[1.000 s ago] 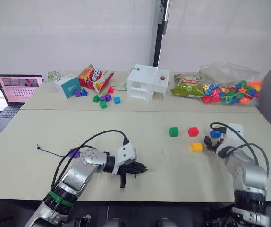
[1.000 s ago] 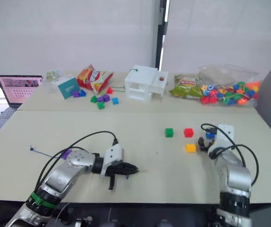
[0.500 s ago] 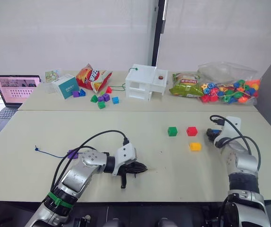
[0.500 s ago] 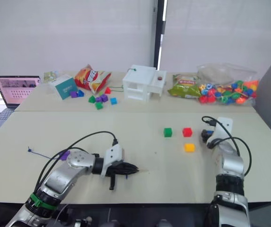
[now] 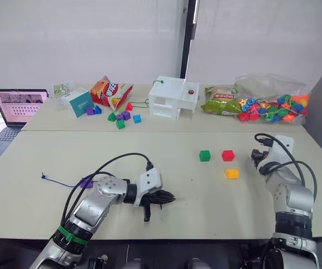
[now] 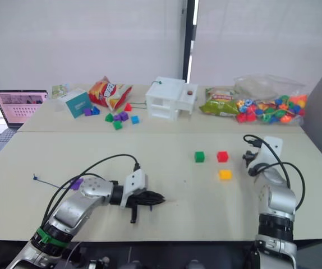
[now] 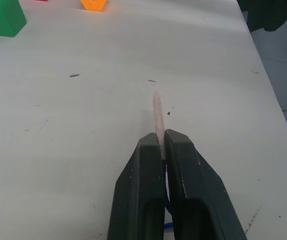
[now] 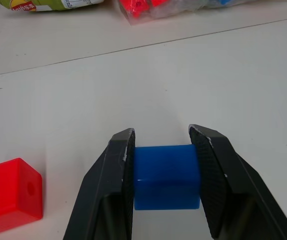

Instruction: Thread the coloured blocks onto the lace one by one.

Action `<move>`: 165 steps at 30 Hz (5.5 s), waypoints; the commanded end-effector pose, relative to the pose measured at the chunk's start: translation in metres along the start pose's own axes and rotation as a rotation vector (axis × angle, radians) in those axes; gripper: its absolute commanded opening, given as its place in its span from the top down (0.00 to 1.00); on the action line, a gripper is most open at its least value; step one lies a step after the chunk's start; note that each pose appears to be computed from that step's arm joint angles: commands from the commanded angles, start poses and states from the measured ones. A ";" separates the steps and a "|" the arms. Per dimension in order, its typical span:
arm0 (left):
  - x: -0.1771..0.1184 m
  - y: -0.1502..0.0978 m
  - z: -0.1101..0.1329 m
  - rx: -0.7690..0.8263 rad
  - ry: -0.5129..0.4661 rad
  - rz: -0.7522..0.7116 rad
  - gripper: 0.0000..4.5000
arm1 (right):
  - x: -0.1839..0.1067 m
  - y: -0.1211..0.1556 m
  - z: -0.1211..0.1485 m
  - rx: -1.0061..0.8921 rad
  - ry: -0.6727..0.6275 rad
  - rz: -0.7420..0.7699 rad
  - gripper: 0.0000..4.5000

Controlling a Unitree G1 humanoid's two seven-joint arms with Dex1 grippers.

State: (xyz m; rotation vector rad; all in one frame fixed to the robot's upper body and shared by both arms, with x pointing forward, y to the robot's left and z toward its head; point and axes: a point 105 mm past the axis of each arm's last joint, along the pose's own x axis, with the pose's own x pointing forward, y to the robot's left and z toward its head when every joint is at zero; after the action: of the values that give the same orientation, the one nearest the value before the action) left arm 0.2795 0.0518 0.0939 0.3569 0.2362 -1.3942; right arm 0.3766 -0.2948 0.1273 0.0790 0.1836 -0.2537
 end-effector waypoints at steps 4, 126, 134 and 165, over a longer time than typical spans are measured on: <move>-0.001 0.002 0.009 0.025 -0.030 0.002 1.00 | -0.003 -0.004 0.010 -0.017 -0.040 -0.007 0.74; 0.010 -0.004 0.019 0.061 0.139 0.003 1.00 | -0.123 0.155 -0.058 -0.844 0.228 1.440 0.71; 0.020 -0.003 0.025 0.075 0.111 -0.006 1.00 | -0.128 0.161 -0.057 -0.818 0.225 1.443 0.71; 0.033 -0.011 0.043 0.091 0.055 -0.076 1.00 | -0.129 0.162 -0.061 -0.802 0.254 1.420 0.71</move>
State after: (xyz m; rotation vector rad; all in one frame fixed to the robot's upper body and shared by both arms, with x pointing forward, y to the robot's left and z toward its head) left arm 0.2833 0.0269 0.1054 0.4586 0.3366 -1.3832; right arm 0.2864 -0.1069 0.0965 -0.5537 0.4495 1.2467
